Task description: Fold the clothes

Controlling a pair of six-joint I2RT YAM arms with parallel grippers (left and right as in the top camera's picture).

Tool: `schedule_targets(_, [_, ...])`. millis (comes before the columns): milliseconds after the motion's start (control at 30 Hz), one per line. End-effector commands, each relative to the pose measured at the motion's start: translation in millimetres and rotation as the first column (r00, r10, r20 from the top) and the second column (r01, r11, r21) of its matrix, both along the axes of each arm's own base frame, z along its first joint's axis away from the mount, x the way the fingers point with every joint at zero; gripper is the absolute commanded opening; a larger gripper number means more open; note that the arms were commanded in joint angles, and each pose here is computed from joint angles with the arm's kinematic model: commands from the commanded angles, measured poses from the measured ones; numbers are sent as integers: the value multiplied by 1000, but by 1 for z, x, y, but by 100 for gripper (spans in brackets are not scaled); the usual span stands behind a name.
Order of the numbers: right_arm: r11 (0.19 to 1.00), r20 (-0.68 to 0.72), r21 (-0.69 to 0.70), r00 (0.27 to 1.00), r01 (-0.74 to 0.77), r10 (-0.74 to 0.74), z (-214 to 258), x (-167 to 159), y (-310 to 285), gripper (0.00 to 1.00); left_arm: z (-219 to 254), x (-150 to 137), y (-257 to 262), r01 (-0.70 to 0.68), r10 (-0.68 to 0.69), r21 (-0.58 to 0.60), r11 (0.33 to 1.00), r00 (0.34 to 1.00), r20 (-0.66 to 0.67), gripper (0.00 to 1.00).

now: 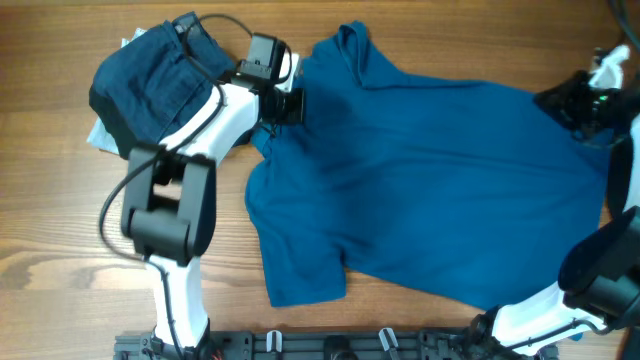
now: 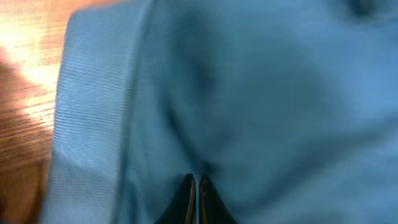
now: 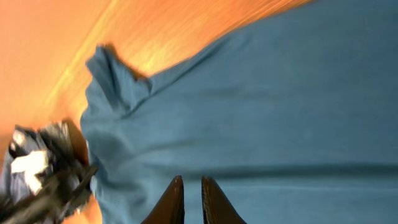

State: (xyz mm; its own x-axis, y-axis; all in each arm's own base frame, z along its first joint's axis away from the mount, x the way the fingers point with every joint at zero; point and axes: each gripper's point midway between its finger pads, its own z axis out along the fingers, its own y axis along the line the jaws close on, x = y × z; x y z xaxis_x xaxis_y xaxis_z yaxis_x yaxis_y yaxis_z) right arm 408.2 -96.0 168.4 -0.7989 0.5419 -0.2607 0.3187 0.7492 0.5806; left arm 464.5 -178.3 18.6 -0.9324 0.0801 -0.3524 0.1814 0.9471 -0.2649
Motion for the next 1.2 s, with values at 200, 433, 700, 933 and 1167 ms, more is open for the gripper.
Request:
schedule_targets(200, [984, -23, -161, 997, -77, 74, -9, 5, 16, 22, -46, 4, 114, -307, 333, 302, 902, 942, -37, 4])
schedule_targets(433, [973, -184, -222, 978, 55, -97, -97, 18, -4, 12, -37, 8, 90, -250, 260, 106, 962, 961, -98, 22])
schedule_targets(700, [974, -284, -150, 936, 170, -207, -205, 39, -10, 4, 61, 6, 0, -49, 40, -287, 957, 998, -39, 73])
schedule_targets(933, [953, -312, -89, 900, 290, -303, -276, 56, -6, 4, 148, -9, -30, 65, -23, -342, 937, 992, 125, 79])
schedule_targets(1167, [963, -120, -49, 955, 266, -270, -232, 122, -18, 4, 178, -15, -32, 73, -11, -362, 929, 985, 170, 80])
